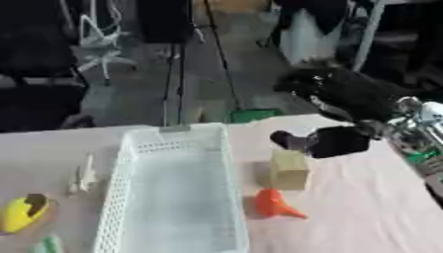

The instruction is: Pick up objects on the table and place them in the box.

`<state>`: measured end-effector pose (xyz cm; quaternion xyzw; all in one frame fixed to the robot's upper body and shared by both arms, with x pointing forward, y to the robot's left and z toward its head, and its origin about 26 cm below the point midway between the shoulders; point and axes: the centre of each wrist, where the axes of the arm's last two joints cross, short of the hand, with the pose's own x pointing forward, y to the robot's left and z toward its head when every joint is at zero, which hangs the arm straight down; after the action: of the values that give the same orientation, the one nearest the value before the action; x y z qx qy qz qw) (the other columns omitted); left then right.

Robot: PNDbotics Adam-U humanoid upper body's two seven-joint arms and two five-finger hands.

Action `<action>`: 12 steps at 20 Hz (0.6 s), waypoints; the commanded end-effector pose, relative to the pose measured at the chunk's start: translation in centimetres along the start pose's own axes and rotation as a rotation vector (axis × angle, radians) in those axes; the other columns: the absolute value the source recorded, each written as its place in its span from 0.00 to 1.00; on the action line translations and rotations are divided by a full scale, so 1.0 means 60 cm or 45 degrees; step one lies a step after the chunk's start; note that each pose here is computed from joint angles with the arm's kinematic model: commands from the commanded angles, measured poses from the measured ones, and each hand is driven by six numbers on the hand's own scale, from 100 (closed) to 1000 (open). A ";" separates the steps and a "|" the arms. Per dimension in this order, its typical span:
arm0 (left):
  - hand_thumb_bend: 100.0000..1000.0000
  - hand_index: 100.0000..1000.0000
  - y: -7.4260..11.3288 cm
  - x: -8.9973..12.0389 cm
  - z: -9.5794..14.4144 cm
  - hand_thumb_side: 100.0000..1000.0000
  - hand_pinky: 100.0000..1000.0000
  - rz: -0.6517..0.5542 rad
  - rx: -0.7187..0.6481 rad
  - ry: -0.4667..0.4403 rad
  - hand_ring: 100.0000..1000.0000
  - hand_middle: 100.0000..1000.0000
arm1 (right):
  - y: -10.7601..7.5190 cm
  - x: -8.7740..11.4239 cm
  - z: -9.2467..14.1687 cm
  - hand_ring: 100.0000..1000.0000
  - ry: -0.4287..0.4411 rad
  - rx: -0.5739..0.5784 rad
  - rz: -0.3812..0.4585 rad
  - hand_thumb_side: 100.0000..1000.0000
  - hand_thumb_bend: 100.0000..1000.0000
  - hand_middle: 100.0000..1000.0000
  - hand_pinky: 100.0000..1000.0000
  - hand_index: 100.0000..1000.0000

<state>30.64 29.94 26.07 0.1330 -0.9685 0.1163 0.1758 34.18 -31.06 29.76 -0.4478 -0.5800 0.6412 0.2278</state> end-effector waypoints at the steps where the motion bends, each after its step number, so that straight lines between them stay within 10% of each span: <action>1: 0.12 0.92 -0.001 0.013 -0.014 1.00 0.84 -0.002 -0.021 -0.054 0.96 0.90 | -0.007 -0.017 0.000 1.00 0.016 0.050 -0.014 1.00 0.47 0.97 0.96 1.00; 12: 0.12 0.92 -0.002 0.012 -0.012 1.00 0.84 0.000 -0.021 -0.046 0.96 0.90 | 0.029 -0.045 -0.017 0.98 0.082 0.241 -0.019 0.83 0.62 0.96 0.92 1.00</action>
<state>30.63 29.91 26.08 0.1332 -0.9685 0.1145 0.1765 36.72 -32.69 28.11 -0.4249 -0.5226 0.6775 0.2958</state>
